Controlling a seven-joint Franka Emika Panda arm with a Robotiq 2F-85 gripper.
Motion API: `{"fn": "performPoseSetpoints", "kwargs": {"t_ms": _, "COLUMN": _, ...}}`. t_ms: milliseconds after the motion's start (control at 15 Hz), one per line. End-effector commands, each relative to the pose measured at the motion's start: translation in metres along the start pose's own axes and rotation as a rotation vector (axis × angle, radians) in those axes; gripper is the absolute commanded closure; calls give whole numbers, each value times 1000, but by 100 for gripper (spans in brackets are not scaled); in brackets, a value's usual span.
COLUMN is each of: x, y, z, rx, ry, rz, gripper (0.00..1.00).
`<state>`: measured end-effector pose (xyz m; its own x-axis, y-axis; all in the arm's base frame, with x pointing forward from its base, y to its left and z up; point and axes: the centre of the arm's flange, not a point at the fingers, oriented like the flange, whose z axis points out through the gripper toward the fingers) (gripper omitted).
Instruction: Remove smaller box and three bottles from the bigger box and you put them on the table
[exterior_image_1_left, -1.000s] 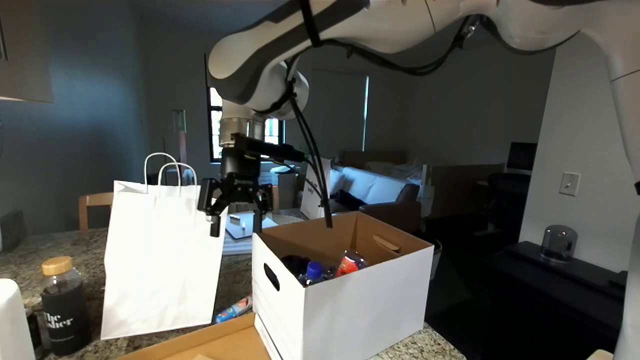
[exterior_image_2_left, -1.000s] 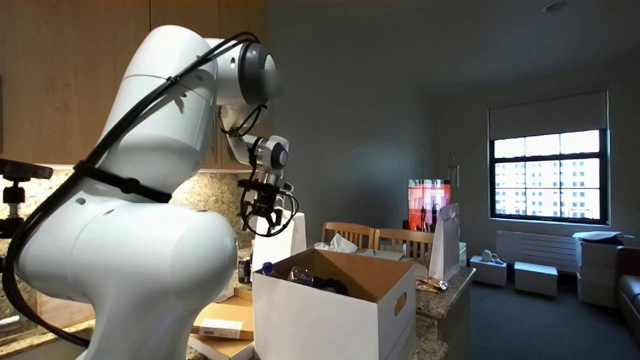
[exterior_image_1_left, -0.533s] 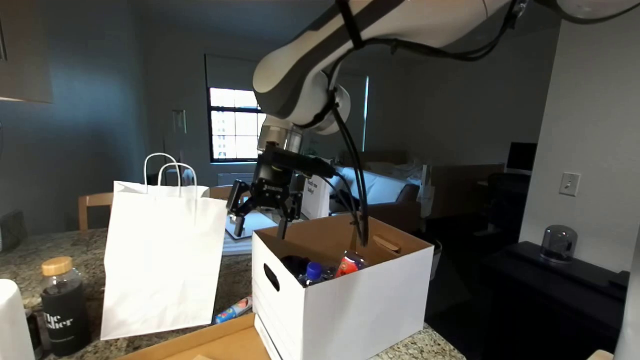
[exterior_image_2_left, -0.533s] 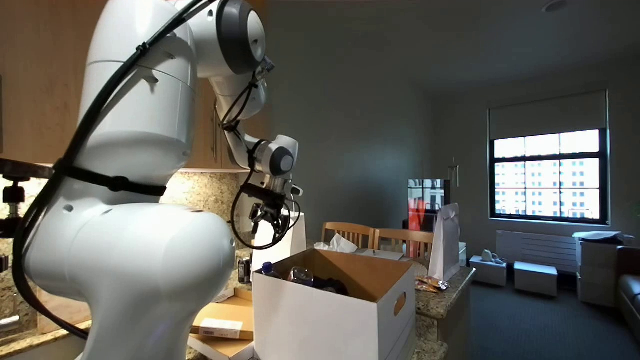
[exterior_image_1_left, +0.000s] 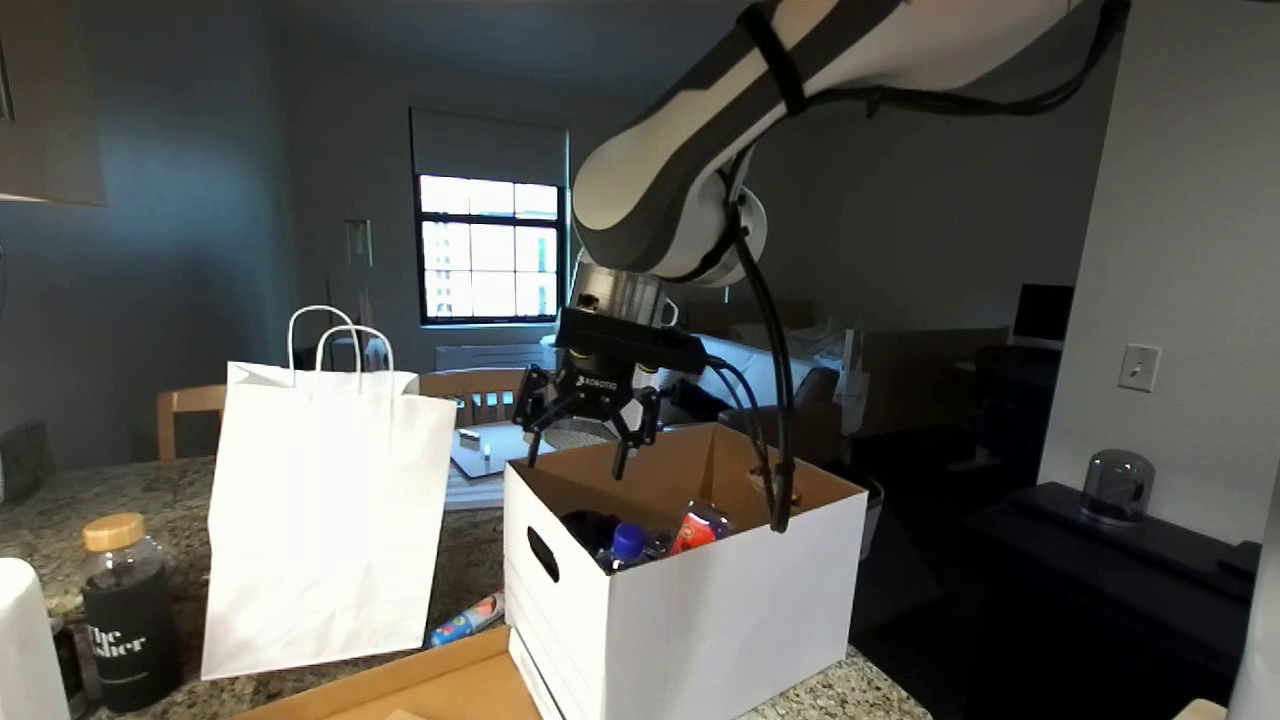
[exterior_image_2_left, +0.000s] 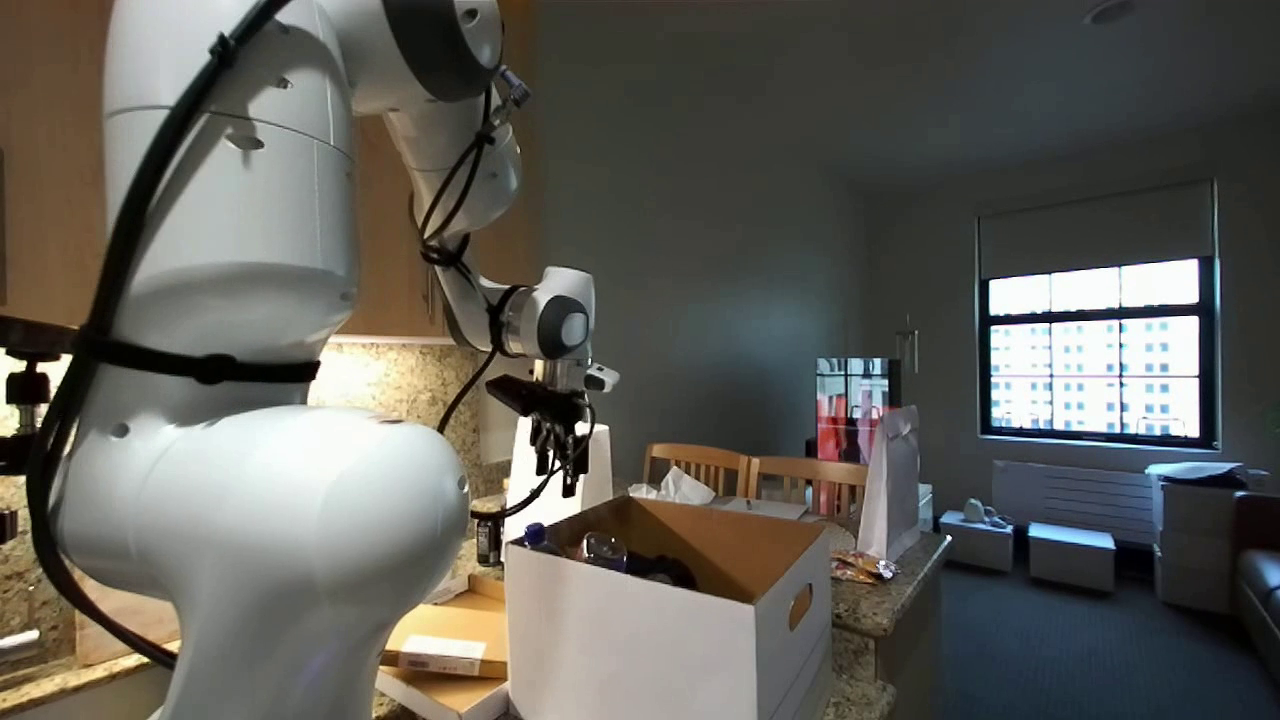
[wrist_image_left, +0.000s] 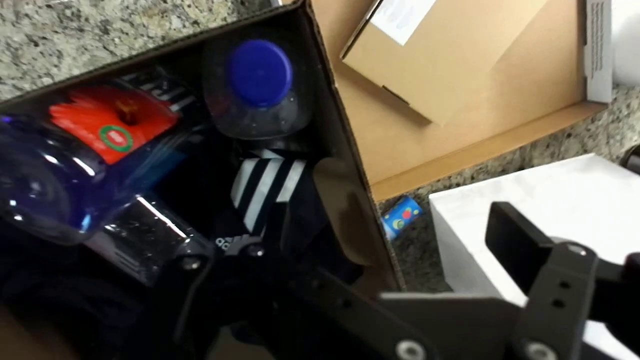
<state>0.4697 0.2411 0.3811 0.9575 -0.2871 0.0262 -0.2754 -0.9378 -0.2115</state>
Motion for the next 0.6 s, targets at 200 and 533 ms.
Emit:
{"fn": "performPoseSetpoints", "kwargs": {"t_ms": 200, "x": -4, "y": 27, "z": 17, "rx": -81, "ry": -50, "rz": 185, "gripper": 0}}
{"fn": "performPoseSetpoints", "kwargs": {"t_ms": 533, "x": -23, "y": 59, "z": 29, "rx": -53, "ry": -108, "rz": 294, "gripper": 0}}
